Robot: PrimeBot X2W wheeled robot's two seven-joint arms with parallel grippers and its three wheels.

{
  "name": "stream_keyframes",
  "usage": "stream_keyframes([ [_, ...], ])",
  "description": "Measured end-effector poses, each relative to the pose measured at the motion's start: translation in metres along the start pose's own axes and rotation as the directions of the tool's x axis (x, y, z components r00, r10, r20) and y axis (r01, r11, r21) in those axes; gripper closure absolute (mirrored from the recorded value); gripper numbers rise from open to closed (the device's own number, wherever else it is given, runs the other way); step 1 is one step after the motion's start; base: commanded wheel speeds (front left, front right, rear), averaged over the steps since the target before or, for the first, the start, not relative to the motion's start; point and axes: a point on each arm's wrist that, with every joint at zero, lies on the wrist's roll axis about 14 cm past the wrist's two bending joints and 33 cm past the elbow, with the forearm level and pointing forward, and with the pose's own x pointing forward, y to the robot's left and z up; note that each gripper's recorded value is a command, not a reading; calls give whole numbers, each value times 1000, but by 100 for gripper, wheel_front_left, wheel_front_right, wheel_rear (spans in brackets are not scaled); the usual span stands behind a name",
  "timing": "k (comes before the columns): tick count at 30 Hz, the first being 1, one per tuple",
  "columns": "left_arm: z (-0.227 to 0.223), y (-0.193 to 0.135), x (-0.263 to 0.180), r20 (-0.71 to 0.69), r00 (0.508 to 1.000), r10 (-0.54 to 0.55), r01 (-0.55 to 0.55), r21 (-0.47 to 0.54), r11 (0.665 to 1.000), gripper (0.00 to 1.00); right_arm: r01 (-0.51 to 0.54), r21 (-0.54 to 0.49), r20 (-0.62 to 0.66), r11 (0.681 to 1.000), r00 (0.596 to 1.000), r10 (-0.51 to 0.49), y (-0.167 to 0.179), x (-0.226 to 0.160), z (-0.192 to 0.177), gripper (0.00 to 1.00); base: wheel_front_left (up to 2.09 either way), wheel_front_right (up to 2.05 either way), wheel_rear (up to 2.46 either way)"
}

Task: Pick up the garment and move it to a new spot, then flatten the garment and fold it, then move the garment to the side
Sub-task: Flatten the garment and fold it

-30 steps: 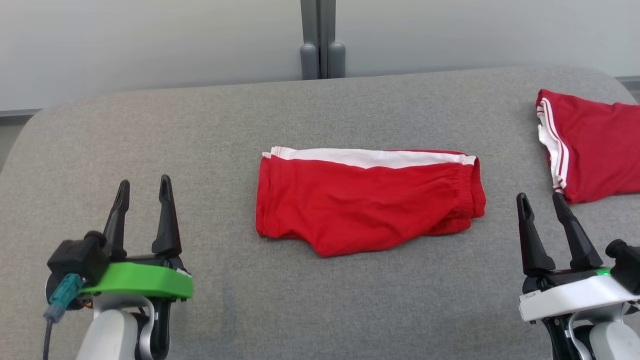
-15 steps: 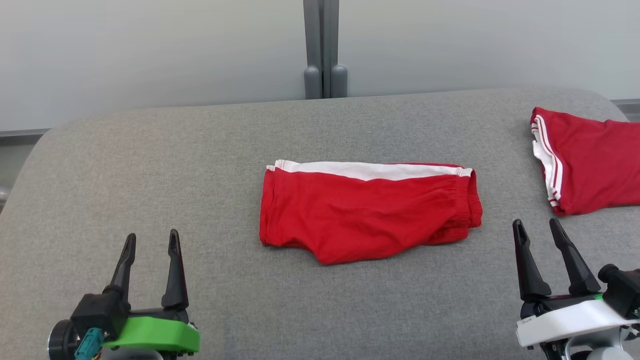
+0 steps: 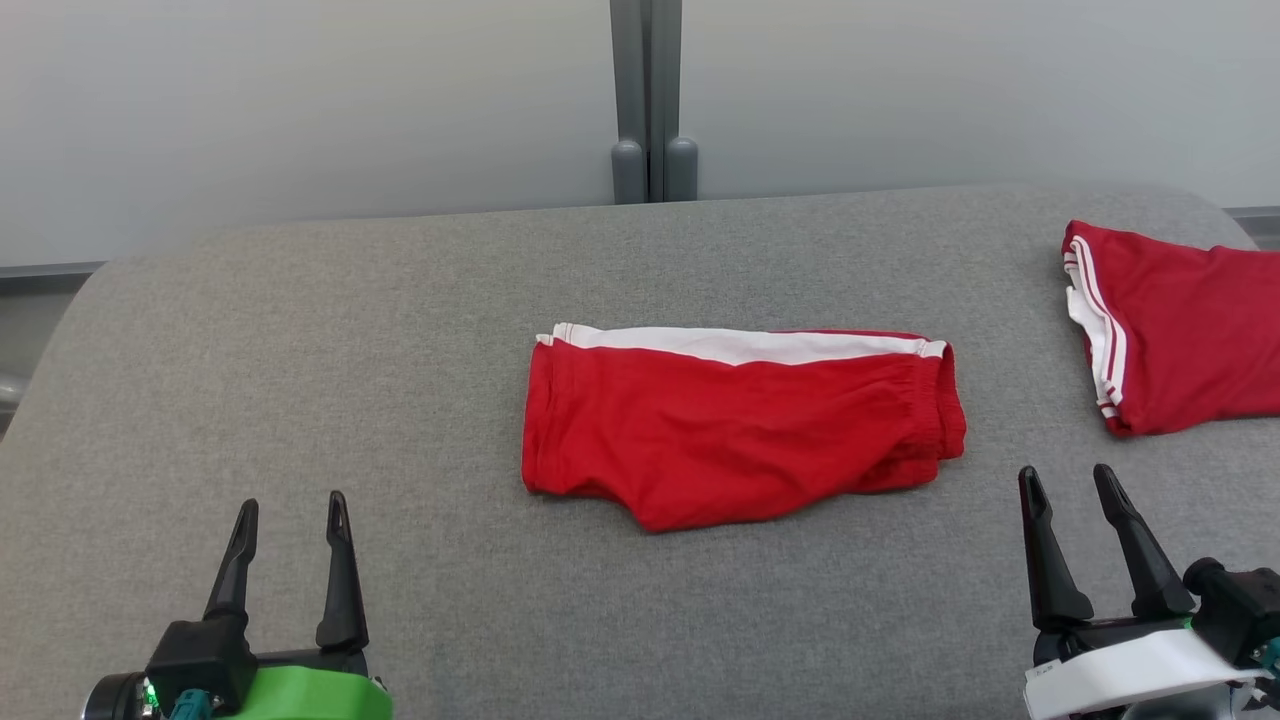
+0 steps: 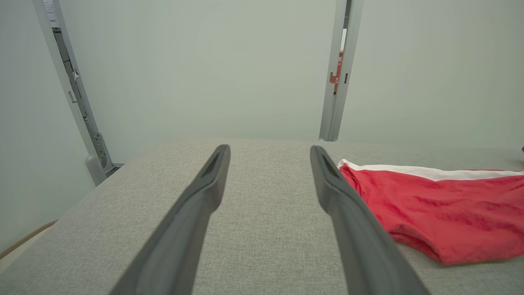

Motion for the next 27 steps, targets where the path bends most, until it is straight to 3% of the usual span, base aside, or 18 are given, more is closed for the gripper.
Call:
stream_keyframes([
  [14,-11,-3,-2,-33,999,-4,4,18,1000,0,-4,-45,-65,999,998,1,-2,-4,-21,0,0,0,0],
  [27,-15,-9,10,-42,999,-9,9,15,1000,0,-111,-192,-86,975,992,96,-6,73,-15,0,0,0,0],
])
